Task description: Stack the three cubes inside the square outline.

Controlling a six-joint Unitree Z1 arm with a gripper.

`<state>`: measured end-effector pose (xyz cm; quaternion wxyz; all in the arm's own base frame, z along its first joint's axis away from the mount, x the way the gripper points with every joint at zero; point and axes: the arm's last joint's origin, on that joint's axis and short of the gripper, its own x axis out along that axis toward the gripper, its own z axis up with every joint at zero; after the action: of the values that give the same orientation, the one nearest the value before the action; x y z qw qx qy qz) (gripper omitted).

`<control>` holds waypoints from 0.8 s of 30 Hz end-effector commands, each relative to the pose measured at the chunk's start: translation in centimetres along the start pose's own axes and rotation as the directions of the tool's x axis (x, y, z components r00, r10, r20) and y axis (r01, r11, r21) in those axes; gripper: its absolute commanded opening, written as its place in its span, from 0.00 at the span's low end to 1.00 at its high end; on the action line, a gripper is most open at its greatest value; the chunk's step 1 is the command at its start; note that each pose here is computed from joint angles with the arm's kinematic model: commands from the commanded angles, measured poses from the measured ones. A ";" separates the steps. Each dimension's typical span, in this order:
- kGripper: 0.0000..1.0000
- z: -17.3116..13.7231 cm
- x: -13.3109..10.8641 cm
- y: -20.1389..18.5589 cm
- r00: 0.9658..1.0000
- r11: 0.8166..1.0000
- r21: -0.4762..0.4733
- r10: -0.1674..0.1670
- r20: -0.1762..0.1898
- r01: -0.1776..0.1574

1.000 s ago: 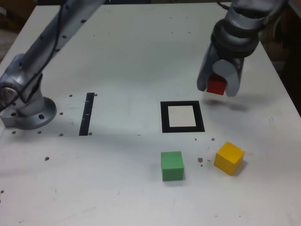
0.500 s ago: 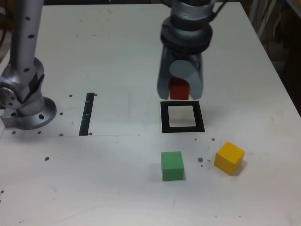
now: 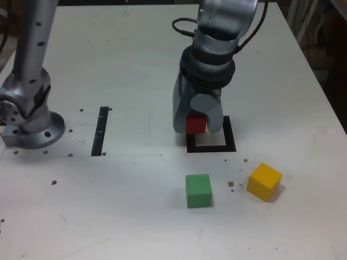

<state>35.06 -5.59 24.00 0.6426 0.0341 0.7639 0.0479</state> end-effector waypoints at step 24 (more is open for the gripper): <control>0.84 2.3 2.4 0.3 1.000 1.000 0.022 -0.009 0.000 0.009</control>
<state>36.69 -5.03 21.60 0.6461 0.0377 0.7614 0.0374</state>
